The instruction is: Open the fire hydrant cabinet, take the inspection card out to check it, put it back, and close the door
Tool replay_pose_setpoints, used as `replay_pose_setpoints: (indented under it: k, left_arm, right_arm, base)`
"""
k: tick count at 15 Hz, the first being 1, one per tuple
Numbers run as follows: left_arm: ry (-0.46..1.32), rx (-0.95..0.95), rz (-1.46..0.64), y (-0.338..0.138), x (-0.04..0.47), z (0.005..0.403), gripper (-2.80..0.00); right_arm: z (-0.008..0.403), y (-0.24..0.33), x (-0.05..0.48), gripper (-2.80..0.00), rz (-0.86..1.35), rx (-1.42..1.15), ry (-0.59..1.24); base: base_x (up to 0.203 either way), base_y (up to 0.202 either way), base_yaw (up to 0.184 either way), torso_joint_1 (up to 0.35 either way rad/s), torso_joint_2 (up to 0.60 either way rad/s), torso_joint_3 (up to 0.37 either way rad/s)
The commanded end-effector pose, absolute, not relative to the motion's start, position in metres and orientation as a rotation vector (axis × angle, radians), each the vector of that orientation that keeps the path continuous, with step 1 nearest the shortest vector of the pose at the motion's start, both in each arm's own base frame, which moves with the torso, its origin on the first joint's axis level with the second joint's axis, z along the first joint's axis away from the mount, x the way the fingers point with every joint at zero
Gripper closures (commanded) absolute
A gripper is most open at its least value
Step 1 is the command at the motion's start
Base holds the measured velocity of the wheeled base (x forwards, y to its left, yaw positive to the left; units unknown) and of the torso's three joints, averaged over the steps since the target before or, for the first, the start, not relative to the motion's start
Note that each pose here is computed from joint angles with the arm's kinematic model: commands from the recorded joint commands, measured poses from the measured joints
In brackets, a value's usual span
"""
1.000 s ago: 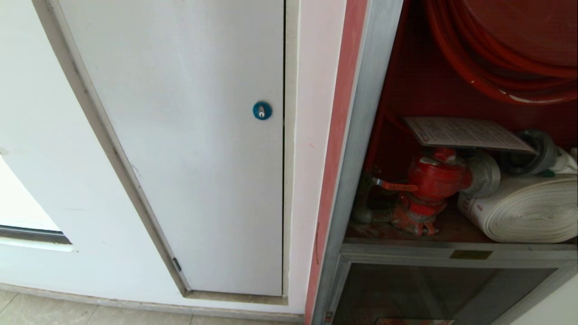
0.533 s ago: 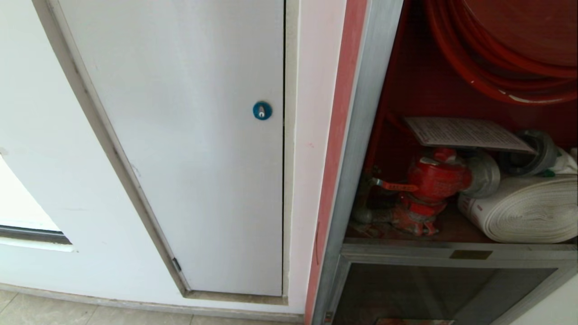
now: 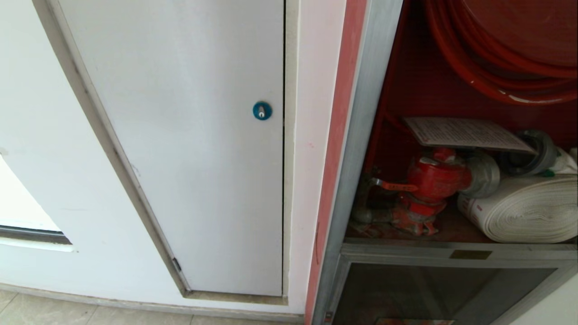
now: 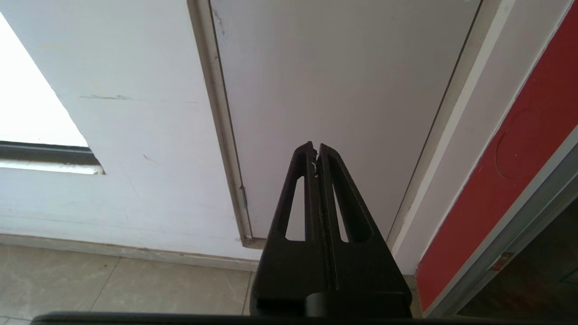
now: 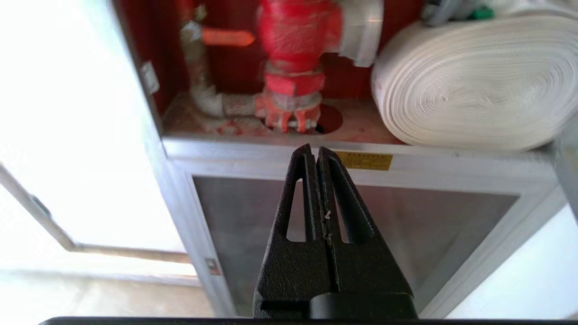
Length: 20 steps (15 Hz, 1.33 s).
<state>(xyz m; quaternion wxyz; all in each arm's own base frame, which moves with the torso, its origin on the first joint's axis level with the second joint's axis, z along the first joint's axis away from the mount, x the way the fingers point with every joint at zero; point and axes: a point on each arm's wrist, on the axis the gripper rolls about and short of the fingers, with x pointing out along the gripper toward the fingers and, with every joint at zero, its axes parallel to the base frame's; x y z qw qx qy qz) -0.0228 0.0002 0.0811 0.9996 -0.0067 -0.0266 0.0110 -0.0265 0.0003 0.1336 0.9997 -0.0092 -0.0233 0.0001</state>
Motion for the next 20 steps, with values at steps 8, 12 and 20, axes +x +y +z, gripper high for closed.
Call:
replay_pose_setpoints:
  k: [8,12,20]
  left_arm:
    - [-0.036,-0.014,0.023,0.0,-0.021,0.076,0.0]
    - [-0.035,-0.014,0.023,0.0,-0.021,0.076,0.0]
    - [-0.036,-0.014,0.023,0.0,-0.021,0.076,0.0]
  right_arm:
    - [0.076,0.0,-0.024,0.0,0.021,-0.087,0.022]
    - [0.075,0.0,-0.023,0.0,0.02,-0.101,0.001]
    - [0.075,0.0,-0.023,0.0,0.02,-0.067,0.002]
  base:
    - [0.0,0.0,0.0,0.0,0.0,0.0]
    - [0.0,0.0,0.0,0.0,0.0,0.0]
    - [0.0,0.0,0.0,0.0,0.0,0.0]
